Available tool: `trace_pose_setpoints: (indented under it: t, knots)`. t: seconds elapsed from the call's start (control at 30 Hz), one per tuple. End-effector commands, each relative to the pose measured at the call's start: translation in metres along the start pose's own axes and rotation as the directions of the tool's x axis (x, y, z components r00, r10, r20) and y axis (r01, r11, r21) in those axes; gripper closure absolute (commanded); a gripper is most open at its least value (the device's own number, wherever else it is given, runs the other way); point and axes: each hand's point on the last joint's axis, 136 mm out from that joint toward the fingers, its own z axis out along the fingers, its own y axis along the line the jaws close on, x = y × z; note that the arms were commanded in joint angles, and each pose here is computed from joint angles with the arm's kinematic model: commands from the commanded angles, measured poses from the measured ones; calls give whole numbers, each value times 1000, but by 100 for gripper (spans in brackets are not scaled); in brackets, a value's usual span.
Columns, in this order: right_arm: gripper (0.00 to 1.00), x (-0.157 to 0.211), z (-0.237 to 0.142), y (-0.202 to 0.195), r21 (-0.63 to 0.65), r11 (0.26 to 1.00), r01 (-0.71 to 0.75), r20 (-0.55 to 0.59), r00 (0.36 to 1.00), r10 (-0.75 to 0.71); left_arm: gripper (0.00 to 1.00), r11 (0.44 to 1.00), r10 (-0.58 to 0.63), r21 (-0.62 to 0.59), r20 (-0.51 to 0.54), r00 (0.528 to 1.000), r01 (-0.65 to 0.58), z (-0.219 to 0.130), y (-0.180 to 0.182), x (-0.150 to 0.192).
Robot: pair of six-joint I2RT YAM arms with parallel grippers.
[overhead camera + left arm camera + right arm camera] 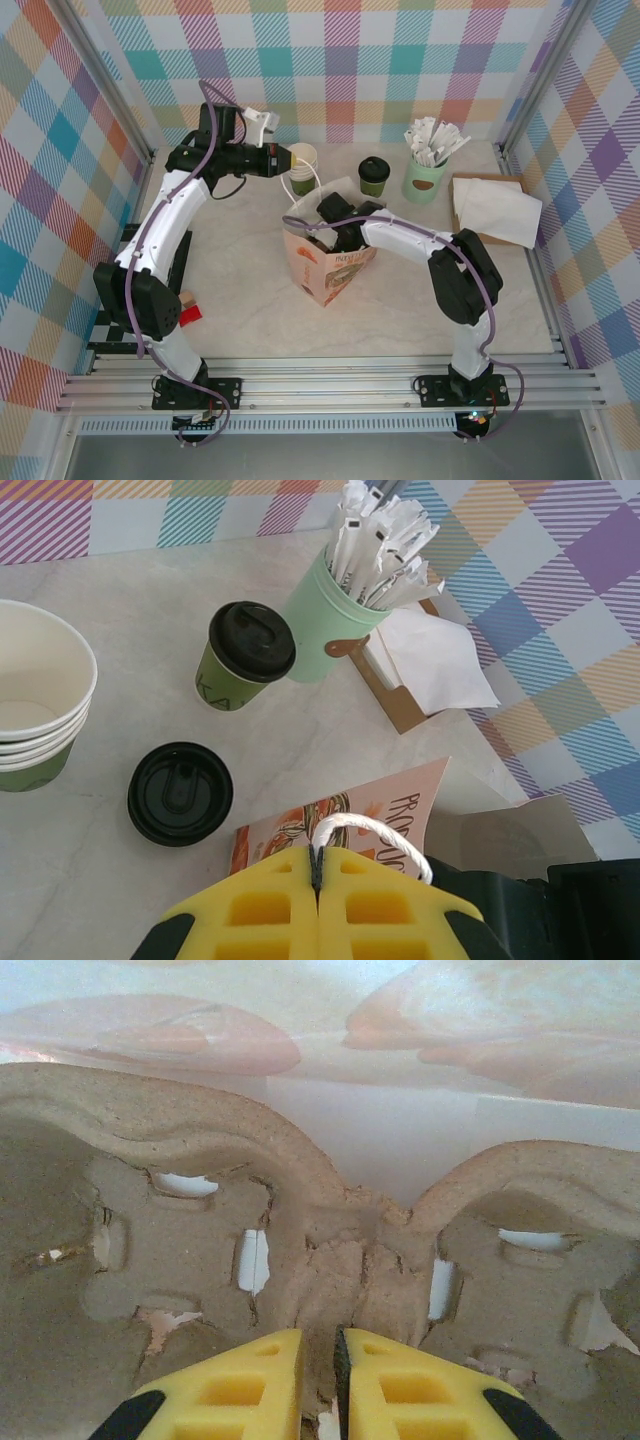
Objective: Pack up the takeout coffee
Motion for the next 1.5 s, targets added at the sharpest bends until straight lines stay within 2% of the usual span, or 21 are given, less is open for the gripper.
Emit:
trace_pose_setpoints:
  t: [0.0,0.1,0.17,0.3,0.47,0.8,0.97,1.2,1.33,1.4,1.47]
  knots:
    - [79,8,-9,2,1,1000,22,-9,1000,-22,100,999,28,38,-31,999,-27,0,-11,3]
    - [78,12,-1,-10,81,995,51,-57,997,-47,100,998,26,54,-35,999,-24,1,-14,3]
    - [78,15,12,-13,84,995,58,-94,994,-50,100,998,17,65,-36,999,-15,3,-14,3]
    - [76,4,25,-19,54,998,38,-75,997,-34,100,998,12,69,-39,999,-9,6,-12,3]
    - [64,-36,-20,-8,6,998,56,101,993,-56,100,998,24,60,-37,999,-22,4,-12,2]
    - [45,-39,-97,-3,8,1000,-14,237,971,12,100,999,38,35,-52,998,-36,3,-8,7]
    - [32,-48,-131,4,-57,997,-46,352,934,63,100,999,37,24,-52,998,-36,2,-7,8]
    - [25,-66,-129,-17,4,991,-131,384,916,119,100,999,31,40,-12,999,-31,0,-12,-2]
    - [22,-87,-139,-25,-4,982,-190,468,867,169,100,999,34,32,12,999,-34,-2,-15,-11]
    - [14,-97,-152,-24,-19,982,-190,514,840,172,100,1000,26,15,23,999,-27,-4,-13,-13]
    - [0,-105,-164,-22,-35,984,-176,555,815,165,100,1000,15,-3,23,1000,-15,-4,-11,-13]
